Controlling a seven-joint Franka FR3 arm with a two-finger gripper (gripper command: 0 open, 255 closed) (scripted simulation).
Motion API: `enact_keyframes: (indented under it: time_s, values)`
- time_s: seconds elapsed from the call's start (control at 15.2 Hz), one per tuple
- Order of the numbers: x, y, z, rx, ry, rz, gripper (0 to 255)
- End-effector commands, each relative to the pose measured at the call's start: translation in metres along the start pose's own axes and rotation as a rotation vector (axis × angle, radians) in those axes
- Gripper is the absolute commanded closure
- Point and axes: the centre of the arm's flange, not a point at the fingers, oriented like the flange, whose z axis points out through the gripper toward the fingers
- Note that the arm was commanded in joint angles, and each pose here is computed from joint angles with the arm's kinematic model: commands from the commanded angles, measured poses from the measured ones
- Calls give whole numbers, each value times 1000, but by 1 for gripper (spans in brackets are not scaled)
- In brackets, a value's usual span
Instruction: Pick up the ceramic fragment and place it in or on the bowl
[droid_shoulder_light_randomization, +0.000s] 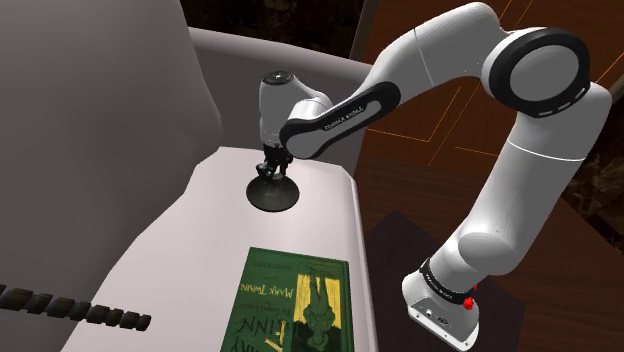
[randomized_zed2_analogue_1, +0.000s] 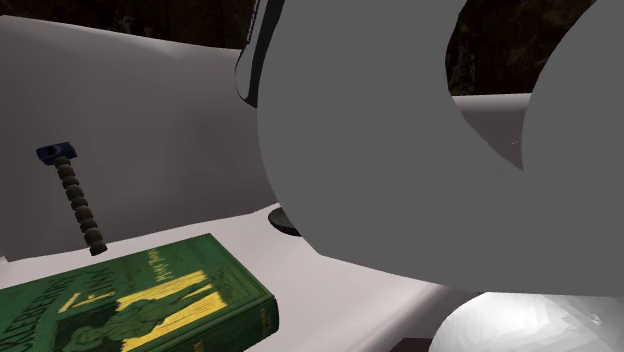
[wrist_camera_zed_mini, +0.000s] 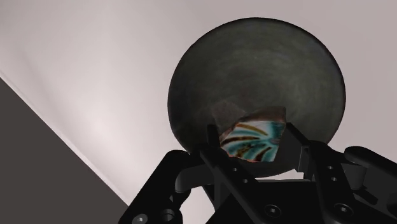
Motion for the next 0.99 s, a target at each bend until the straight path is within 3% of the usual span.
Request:
enact_keyframes:
  time_s: [0.0, 0.4, 0.86, 0.92]
  values:
    - [0, -1, 11, 0, 0, 0, 255]
    - [-2, -7, 41, 0, 0, 0, 255]
    - [-2, -7, 41, 0, 0, 0, 255]
    - [-2, -7, 41, 0, 0, 0, 0]
